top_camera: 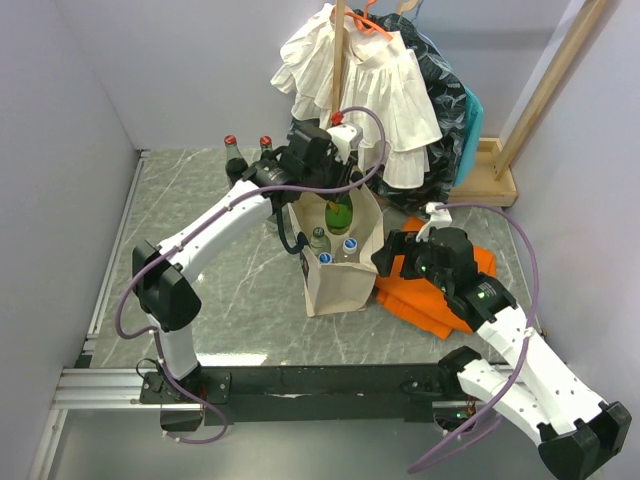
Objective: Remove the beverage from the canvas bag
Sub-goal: Take out the drink from the canvas bag, then place the drink at the center of the board.
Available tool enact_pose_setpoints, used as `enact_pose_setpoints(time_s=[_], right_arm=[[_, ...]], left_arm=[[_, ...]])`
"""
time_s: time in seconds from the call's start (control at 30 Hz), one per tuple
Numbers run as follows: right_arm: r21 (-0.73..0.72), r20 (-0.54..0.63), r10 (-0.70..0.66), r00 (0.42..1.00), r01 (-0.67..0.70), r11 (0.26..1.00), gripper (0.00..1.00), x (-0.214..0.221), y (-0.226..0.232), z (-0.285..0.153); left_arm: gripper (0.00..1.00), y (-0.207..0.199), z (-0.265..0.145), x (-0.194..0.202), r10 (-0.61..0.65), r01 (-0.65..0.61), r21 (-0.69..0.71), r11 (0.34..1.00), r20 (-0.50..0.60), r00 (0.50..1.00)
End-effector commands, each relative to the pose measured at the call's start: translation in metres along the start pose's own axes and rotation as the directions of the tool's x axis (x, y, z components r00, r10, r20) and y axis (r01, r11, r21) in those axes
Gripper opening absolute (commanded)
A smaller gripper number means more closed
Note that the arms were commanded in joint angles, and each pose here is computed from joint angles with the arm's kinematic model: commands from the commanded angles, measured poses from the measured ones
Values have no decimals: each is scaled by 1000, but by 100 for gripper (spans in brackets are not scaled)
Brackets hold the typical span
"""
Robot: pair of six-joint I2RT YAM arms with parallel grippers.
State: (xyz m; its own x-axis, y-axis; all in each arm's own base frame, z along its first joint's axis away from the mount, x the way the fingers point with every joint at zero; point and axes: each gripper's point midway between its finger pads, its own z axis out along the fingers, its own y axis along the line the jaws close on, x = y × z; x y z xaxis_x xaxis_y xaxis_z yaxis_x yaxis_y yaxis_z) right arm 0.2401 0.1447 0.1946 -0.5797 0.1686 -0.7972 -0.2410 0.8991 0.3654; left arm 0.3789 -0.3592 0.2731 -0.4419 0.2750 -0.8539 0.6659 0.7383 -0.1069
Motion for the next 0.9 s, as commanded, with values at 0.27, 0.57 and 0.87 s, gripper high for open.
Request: enact_pose_setpoints(time_s=[0.27, 0.57, 0.87], right_arm=[[30, -50, -46, 998, 48, 998, 100, 13, -8, -6], [29, -47, -52, 998, 53, 998, 100, 11, -8, -5], [22, -45, -46, 998, 47, 999, 100, 10, -6, -4]], left_arm=[[1, -24, -102, -122, 14, -38, 59, 998, 361, 932], [1, -24, -111, -121, 16, -39, 57, 998, 363, 932], [1, -23, -126, -130, 23, -43, 41, 998, 390, 921]])
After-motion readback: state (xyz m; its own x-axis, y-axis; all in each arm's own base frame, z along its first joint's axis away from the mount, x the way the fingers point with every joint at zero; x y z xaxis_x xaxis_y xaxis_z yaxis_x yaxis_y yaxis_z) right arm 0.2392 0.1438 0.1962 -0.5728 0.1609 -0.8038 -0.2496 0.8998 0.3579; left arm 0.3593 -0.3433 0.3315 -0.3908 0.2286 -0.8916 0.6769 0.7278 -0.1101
